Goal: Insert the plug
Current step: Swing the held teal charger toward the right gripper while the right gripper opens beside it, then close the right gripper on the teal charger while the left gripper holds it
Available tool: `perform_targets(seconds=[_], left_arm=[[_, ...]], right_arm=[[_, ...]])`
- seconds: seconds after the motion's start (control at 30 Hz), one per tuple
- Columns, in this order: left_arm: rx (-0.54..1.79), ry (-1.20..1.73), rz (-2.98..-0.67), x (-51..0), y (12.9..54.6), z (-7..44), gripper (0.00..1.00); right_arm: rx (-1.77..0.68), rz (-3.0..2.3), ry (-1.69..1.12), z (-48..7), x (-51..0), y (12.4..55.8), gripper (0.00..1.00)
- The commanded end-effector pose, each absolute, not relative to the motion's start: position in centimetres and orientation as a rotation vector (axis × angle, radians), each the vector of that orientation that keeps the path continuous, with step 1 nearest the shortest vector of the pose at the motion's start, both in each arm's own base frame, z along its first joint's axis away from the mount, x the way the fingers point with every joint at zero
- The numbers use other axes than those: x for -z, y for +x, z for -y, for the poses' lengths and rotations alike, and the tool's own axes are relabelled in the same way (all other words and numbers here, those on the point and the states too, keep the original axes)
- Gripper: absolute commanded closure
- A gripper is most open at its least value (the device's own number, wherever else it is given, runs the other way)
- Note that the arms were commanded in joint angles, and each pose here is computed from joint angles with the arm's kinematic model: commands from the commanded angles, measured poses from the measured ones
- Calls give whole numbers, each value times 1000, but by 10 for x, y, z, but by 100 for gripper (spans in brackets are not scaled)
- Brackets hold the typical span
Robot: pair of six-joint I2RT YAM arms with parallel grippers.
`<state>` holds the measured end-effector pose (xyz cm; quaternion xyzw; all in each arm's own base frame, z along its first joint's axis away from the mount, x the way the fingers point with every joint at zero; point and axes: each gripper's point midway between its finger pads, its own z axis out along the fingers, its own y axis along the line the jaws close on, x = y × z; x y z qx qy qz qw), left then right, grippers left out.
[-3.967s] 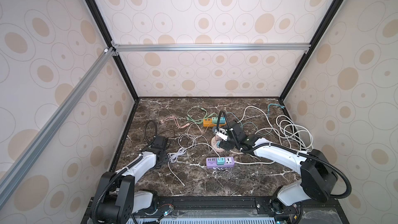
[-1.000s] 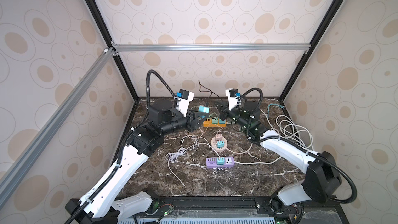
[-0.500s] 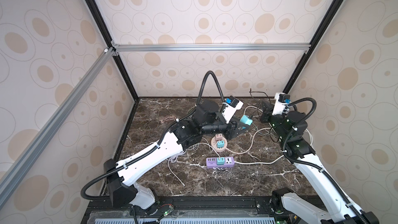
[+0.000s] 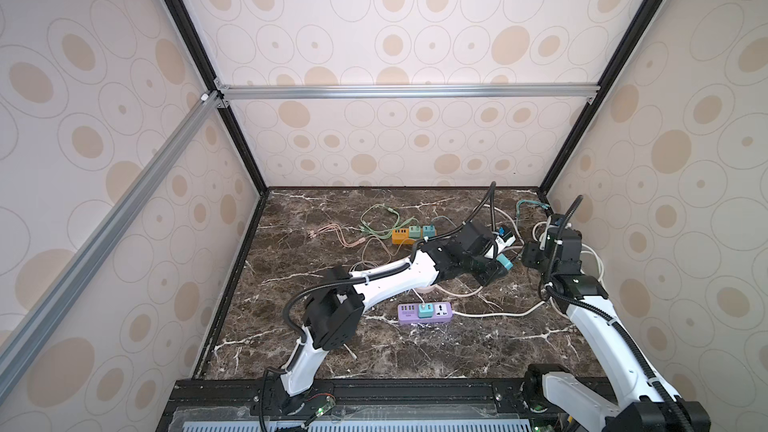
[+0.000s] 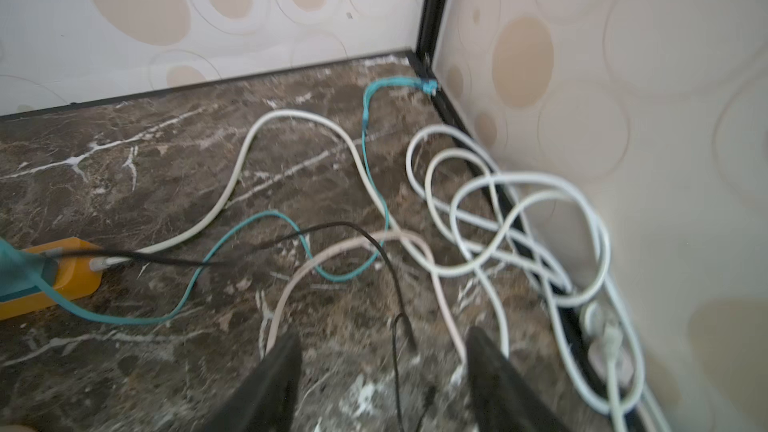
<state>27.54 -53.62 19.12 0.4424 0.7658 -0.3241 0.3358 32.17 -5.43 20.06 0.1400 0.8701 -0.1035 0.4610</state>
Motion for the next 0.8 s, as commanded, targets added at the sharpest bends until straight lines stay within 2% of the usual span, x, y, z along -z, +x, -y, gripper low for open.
perform_targets(seconds=[0.0, 0.03, 0.23, 0.37, 0.43, 0.67, 0.77], left_arm=[[742, 1242, -1901, -203, 286, 540, 100], [724, 1268, -1894, -198, 287, 541, 100], [661, 1374, -1816, -188, 291, 541, 100], [683, 1492, -1715, -189, 283, 538, 100], [683, 1533, -1657, -192, 280, 535, 100], [687, 1577, -1452, -208, 282, 516, 100], [690, 1622, -1311, -213, 270, 510, 100]], right_arm=[[275, -2279, 508, 61, -173, 276, 5], [235, -2302, 546, 57, -168, 265, 0], [47, -2368, 630, 35, -165, 220, 0], [-338, -2347, 425, -20, -188, 222, 0], [-449, -2350, 374, -36, -196, 219, 0], [-731, -2451, 178, -77, -198, 209, 2], [-689, -2487, 258, -70, -190, 213, 4]])
